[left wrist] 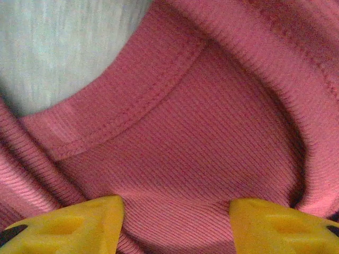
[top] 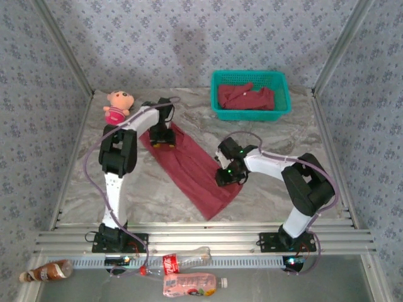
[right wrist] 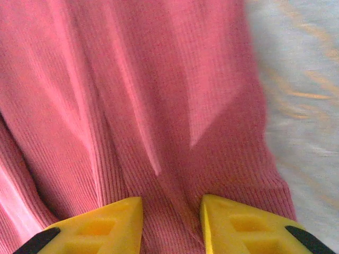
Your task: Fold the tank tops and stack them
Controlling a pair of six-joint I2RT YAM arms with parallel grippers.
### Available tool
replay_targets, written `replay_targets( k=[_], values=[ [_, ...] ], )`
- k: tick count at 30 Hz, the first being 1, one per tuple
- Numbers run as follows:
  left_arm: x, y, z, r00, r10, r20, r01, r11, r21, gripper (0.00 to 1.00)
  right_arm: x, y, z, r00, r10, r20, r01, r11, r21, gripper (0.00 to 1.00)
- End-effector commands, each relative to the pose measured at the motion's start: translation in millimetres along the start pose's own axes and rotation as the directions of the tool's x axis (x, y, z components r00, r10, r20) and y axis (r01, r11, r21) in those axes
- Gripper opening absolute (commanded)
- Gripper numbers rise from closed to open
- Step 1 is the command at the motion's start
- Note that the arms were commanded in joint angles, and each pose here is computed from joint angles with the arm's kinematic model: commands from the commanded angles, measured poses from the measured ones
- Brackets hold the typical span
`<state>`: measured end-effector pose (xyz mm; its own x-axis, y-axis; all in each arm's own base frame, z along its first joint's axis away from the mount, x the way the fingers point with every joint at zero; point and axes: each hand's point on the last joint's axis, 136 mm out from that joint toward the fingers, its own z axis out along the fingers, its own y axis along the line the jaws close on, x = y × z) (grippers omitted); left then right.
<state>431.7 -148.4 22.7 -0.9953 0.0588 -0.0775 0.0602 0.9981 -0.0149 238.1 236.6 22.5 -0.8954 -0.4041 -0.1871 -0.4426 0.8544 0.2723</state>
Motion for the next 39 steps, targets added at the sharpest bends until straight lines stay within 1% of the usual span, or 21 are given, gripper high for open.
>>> replay_targets(
  k=[1,3,6,9,11,12,13,15,17,19,21,22,23,24,26,28,30,32,35,37,39],
  values=[
    [-19.4,7.2,17.2,0.987,0.161,-0.021,-0.162,0.984,-0.072,0.57,12.0,17.5,12.8,0.998,-0.003,-0.058,0.003,1.0,0.001,0.37],
    [-36.8,4.6,14.0,0.982,0.187,-0.003,-0.187,0.979,-0.079,0.58,11.1,27.2,14.6,0.998,-0.009,-0.059,0.009,1.0,-0.005,0.37],
    [-53.7,-8.6,7.2,0.978,0.207,0.039,-0.205,0.978,-0.042,0.59,4.5,37.7,8.7,1.0,0.008,-0.026,-0.009,0.999,-0.04,0.37],
    [-62.2,-23.8,-6.6,0.969,0.233,0.083,-0.231,0.973,-0.028,0.61,5.2,44.6,-3.7,1.0,-0.011,-0.018,0.009,0.998,-0.062,0.37],
    [-61.8,-30.1,-18.6,0.967,0.234,0.096,-0.232,0.972,-0.03,0.62,9.9,46.2,-17.1,0.999,-0.023,-0.023,0.021,0.997,-0.074,0.39],
    [-61.0,-30.8,-28.0,0.969,0.22,0.108,-0.218,0.975,-0.032,0.62,8.0,43.6,-27.2,0.999,-0.038,-0.001,0.038,0.997,-0.069,0.4],
    [-60.4,-30.2,-40.2,0.971,0.205,0.127,-0.202,0.979,-0.035,0.63,1.6,40.9,-39.2,0.997,-0.058,0.046,0.06,0.996,-0.06,0.41],
    [-57.3,-25.4,-67.6,0.972,0.155,0.174,-0.152,0.988,-0.028,0.64,1.7,31.4,-56.1,0.992,-0.108,0.072,0.11,0.994,-0.023,0.46],
    [-48.6,-24.2,-94.7,0.971,0.092,0.222,-0.099,0.995,0.023,0.65,3.2,19.5,-61.8,0.973,-0.22,0.064,0.218,0.975,0.034,0.5],
    [-24.5,-26.4,-113.7,0.975,0.024,0.223,-0.042,0.996,0.079,0.66,2.8,7.2,-62.3,0.959,-0.279,0.046,0.276,0.959,0.067,0.53],
    [17.0,-35.9,-111.7,0.987,-0.043,0.154,0.022,0.99,0.14,0.66,-0.3,-0.8,-60.0,0.954,-0.296,0.047,0.292,0.954,0.071,0.55],
    [39.7,-41.7,-113.4,0.988,-0.082,0.13,0.06,0.985,0.165,0.66,-0.6,-4.3,-55.2,0.955,-0.294,0.048,0.29,0.954,0.077,0.57],
    [64.0,-46.5,-106.7,0.989,-0.117,0.093,0.099,0.98,0.175,0.66,-0.2,-5.8,-50.9,0.957,-0.285,0.048,0.281,0.957,0.073,0.58],
    [87.4,-55.5,-103.7,0.986,-0.154,0.066,0.137,0.967,0.216,0.66,-1.8,-5.6,-46.1,0.959,-0.279,0.048,0.276,0.959,0.066,0.59],
    [132.0,-57.8,-89.3,0.967,-0.254,0.009,0.246,0.944,0.22,0.66,-5.9,-2.0,-36.0,0.969,-0.24,0.066,0.237,0.97,0.048,0.59],
    [173.3,-57.4,-79.2,0.932,-0.362,-0.031,0.359,0.906,0.224,0.66,-2.2,5.7,-26.3,0.975,-0.214,0.055,0.213,0.977,0.031,0.59],
    [203.0,-65.8,-72.4,0.897,-0.438,-0.05,0.436,0.863,0.257,0.66,4.7,6.8,-16.5,0.986,-0.165,0.021,0.164,0.986,0.014,0.59],
    [230.8,-76.1,-66.1,0.877,-0.476,-0.07,0.476,0.839,0.263,0.66,8.3,9.3,-9.3,0.993,-0.114,0.003,0.114,0.993,-0.004,0.58],
    [257.4,-92.6,-49.6,0.861,-0.495,-0.114,0.506,0.814,0.285,0.65,18.8,10.5,2.4,0.997,-0.067,-0.04,0.066,0.998,-0.007,0.56],
    [270.7,-99.8,-39.5,0.861,-0.491,-0.132,0.507,0.813,0.286,0.64,26.2,8.6,5.5,0.996,-0.058,-0.061,0.059,0.998,0.013,0.55],
    [274.9,-110.0,-31.6,0.861,-0.488,-0.144,0.508,0.802,0.316,0.63,33.5,3.3,7.1,0.996,-0.048,-0.08,0.052,0.998,0.039,0.54]
  ],
)
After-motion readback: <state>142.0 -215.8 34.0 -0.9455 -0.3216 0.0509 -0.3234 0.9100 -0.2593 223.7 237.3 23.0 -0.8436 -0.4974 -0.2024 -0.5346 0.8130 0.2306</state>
